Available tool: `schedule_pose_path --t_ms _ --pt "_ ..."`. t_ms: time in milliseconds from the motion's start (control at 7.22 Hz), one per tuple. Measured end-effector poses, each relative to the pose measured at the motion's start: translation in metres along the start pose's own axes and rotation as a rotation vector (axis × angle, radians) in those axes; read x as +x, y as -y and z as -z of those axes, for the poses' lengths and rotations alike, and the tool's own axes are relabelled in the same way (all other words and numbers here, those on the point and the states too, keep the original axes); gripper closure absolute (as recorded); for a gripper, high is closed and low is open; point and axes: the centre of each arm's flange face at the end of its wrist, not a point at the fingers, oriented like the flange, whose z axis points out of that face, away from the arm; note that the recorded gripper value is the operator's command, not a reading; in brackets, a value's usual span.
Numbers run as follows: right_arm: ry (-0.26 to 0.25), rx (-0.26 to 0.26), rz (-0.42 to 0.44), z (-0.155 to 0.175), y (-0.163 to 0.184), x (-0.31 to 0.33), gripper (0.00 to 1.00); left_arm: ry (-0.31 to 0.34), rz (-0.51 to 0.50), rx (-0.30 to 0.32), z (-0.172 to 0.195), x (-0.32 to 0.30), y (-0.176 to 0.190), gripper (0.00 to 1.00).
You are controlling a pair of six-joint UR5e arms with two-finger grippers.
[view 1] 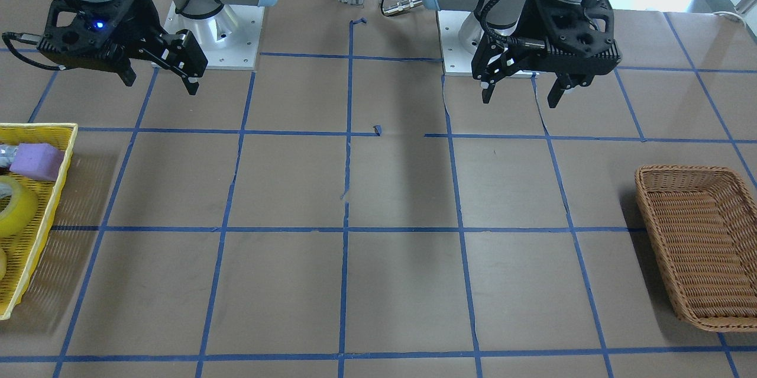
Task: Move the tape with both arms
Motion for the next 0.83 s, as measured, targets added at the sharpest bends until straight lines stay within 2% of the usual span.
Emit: schedule_pose_path --t_ms 831 --pt "-0.001 -0.005 0.0 -0.0022 -0.0002 0.0 0.0 0.0 0.002 0.003 0.0009 -0.0009 0.0005 0.0"
